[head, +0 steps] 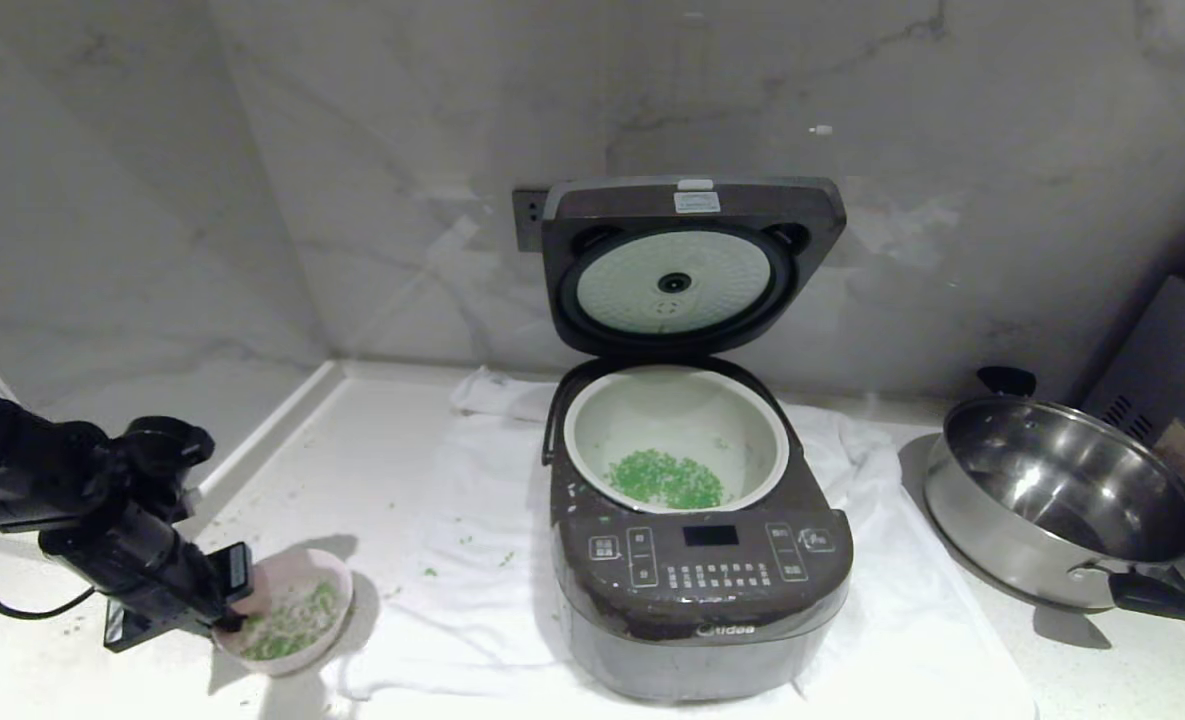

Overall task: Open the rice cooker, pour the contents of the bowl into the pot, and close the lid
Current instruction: Pour the water from the bowl into the rice cooker

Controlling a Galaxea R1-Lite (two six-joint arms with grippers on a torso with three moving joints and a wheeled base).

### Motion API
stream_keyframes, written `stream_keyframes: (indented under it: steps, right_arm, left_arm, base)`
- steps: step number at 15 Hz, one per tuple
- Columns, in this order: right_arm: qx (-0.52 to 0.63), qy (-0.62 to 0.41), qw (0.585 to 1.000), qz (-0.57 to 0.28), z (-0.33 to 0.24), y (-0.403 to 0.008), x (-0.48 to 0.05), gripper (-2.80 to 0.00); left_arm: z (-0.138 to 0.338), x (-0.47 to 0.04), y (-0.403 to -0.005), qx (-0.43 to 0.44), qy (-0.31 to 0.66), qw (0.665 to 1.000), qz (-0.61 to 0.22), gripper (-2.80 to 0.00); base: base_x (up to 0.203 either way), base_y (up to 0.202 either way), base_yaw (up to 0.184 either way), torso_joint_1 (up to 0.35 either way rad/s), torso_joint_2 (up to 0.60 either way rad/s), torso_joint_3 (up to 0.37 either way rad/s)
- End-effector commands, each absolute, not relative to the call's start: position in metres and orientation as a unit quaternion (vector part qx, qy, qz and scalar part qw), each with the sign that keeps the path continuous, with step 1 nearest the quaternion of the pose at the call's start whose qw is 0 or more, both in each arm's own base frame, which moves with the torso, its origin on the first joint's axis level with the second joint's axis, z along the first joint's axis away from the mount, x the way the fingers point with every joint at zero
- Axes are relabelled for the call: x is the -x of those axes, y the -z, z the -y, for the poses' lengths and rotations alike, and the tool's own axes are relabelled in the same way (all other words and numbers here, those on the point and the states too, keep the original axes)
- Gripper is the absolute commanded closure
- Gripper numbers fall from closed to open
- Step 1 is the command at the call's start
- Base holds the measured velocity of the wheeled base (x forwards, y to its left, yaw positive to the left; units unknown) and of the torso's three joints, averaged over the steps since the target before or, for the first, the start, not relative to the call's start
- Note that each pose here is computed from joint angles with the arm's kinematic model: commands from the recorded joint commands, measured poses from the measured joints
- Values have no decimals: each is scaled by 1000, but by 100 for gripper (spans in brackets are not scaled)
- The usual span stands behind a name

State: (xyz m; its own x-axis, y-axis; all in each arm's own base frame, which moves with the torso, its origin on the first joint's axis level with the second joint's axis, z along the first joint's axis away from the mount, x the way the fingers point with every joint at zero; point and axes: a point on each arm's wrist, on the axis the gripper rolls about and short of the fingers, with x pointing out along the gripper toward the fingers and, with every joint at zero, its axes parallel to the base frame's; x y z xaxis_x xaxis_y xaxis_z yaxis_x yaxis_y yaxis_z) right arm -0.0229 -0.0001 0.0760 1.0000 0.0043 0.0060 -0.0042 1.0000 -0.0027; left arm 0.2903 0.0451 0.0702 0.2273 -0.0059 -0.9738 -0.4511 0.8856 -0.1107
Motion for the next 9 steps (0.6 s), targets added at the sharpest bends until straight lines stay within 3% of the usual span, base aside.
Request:
stream_keyframes:
  steps: [1,9]
  right_arm:
    - [2,-2,1000,3,0,-76,23,0]
    - [2,-2,1000,2,0,-76,23,0]
  left_arm:
    - [-30,-303,-86,184,-133,767,-600,0]
    - [19,-330,-140,181,-92,760,-617,0]
  base:
    - [0,0,0,0,0,0]
    - [0,0,0,0,0,0]
